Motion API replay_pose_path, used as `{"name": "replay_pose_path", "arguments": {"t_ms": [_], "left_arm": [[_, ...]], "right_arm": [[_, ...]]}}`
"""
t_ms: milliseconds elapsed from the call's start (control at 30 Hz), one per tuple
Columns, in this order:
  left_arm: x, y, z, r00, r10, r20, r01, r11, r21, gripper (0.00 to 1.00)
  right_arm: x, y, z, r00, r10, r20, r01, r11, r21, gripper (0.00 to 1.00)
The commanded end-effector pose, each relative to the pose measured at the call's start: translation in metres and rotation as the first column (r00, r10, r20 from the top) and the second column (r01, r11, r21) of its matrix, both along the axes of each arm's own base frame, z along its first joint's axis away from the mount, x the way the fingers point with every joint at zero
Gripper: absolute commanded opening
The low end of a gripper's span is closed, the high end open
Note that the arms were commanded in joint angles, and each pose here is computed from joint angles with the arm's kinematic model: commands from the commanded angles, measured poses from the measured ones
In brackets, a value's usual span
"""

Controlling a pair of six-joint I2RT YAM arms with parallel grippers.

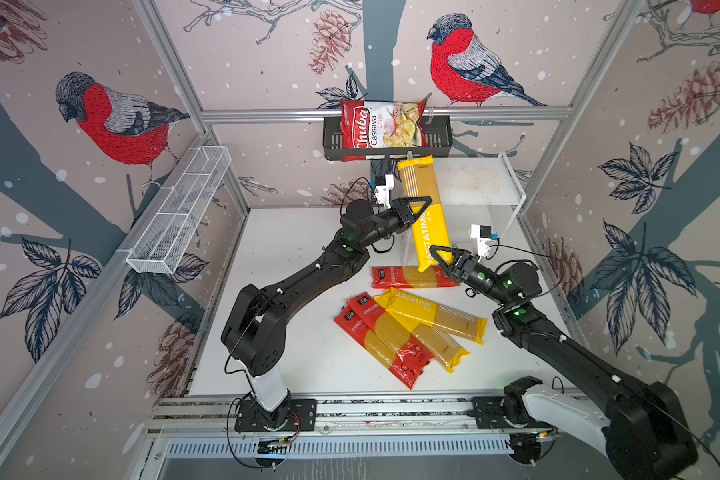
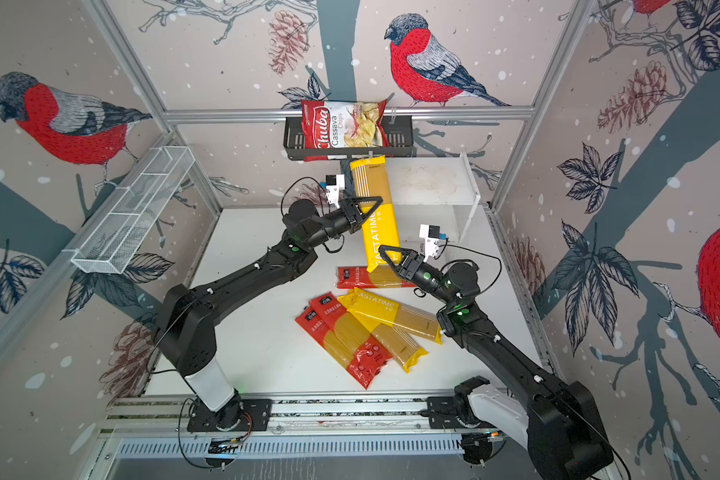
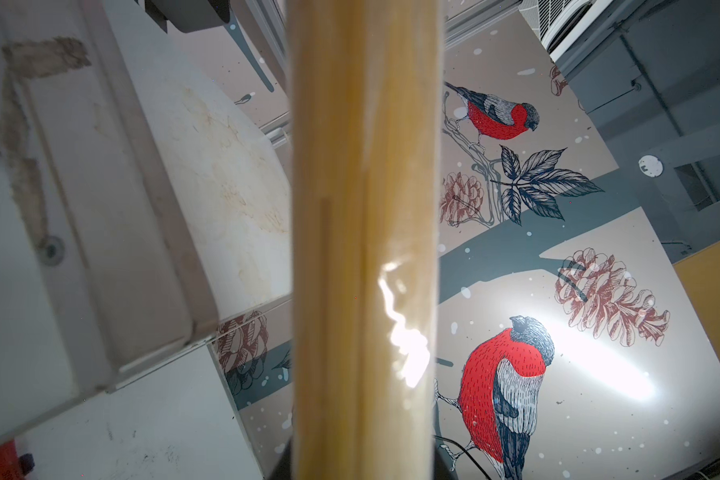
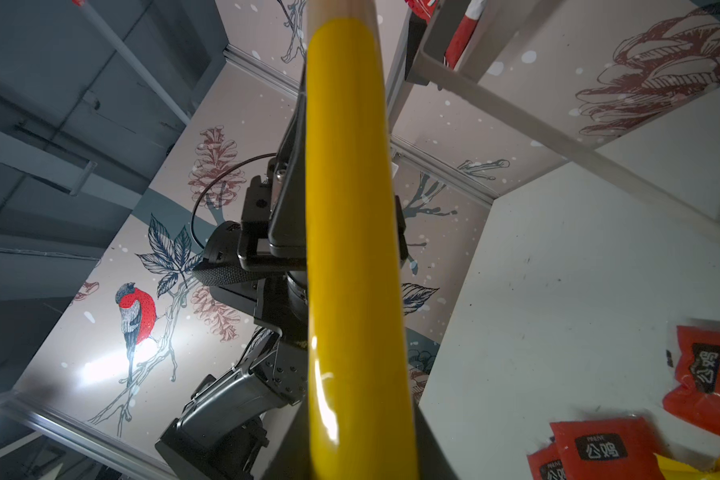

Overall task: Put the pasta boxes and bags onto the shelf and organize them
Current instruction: 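Carry the upright pack toward the white shelf with both grippers, then stand the pack on the shelf with the right gripper while the left withdraws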

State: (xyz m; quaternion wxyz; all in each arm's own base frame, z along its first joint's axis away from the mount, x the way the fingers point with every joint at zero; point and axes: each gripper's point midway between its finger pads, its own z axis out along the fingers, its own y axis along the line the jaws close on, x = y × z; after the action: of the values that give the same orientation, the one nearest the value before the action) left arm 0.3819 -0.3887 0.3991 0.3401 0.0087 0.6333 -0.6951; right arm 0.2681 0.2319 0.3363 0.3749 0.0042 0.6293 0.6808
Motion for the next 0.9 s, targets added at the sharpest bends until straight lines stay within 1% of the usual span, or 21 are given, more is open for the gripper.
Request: {"name": "replay_pose_path", "arguments": {"t_ms": [0, 33, 100, 133, 167, 267, 300, 367, 433, 500, 600, 700, 767, 867], "left_arm": [[0.000, 0.002, 0.027, 0.995, 0.016, 0.097, -0.012, 0.999, -0.037, 0.21], [0.002, 0.002, 0.028, 0.995, 0.021, 0.102, -0.017, 0.999, -0.034, 0.28], [0.006, 0.005, 0.029, 0.994, 0.034, 0.107, -0.032, 0.999, -0.019, 0.49], [0.008, 0.008, 0.027, 0.993, 0.045, 0.107, -0.044, 0.999, -0.008, 0.56], [0.013, 0.014, 0.022, 0.994, 0.063, 0.091, -0.065, 0.998, 0.014, 0.61], [0.023, 0.043, 0.003, 0.990, 0.138, 0.035, -0.140, 0.990, 0.036, 0.68], [0.024, 0.055, -0.003, 0.986, 0.164, 0.022, -0.164, 0.986, 0.040, 0.68], [0.022, 0.075, -0.011, 0.977, 0.214, 0.016, -0.214, 0.975, 0.054, 0.68], [0.016, 0.090, -0.018, 0.964, 0.263, 0.029, -0.265, 0.959, 0.098, 0.69], [0.011, 0.103, -0.031, 0.947, 0.318, 0.042, -0.320, 0.930, 0.179, 0.69], [0.001, 0.116, -0.052, 0.932, 0.360, 0.044, -0.359, 0.899, 0.250, 0.69], [-0.006, 0.123, -0.069, 0.924, 0.382, 0.025, -0.374, 0.886, 0.276, 0.69], [-0.011, 0.120, -0.082, 0.926, 0.377, 0.004, -0.362, 0.887, 0.287, 0.69], [-0.015, 0.111, -0.088, 0.935, 0.354, -0.004, -0.338, 0.896, 0.288, 0.69]], "right_arm": [[0.006, -0.015, 0.034, 0.995, -0.070, 0.070, 0.065, 0.995, 0.080, 0.18], [0.010, -0.018, 0.036, 0.994, -0.084, 0.069, 0.079, 0.994, 0.080, 0.17], [0.023, -0.024, 0.041, 0.991, -0.124, 0.051, 0.120, 0.990, 0.069, 0.12], [0.030, -0.026, 0.041, 0.989, -0.142, 0.040, 0.140, 0.989, 0.051, 0.10], [0.036, -0.030, 0.049, 0.987, -0.155, 0.049, 0.152, 0.987, 0.046, 0.09], [0.050, -0.039, 0.069, 0.982, -0.180, 0.062, 0.176, 0.983, 0.059, 0.06], [0.058, -0.038, 0.072, 0.981, -0.188, 0.048, 0.187, 0.982, 0.035, 0.04], [0.076, -0.036, 0.066, 0.980, -0.199, -0.026, 0.198, 0.980, -0.031, 0.03], [0.084, -0.031, 0.065, 0.983, -0.168, -0.068, 0.164, 0.985, -0.059, 0.03], [0.087, -0.024, 0.063, 0.985, -0.133, -0.113, 0.128, 0.990, -0.051, 0.02], [0.083, -0.018, 0.064, 0.986, -0.104, -0.133, 0.103, 0.995, -0.019, 0.03], [0.093, -0.015, 0.054, 0.980, -0.102, -0.170, 0.100, 0.995, -0.020, 0.03], [0.098, -0.014, 0.047, 0.973, -0.102, -0.206, 0.100, 0.995, -0.020, 0.03], [0.106, -0.010, 0.041, 0.965, -0.090, -0.247, 0.091, 0.996, -0.005, 0.04]]}}
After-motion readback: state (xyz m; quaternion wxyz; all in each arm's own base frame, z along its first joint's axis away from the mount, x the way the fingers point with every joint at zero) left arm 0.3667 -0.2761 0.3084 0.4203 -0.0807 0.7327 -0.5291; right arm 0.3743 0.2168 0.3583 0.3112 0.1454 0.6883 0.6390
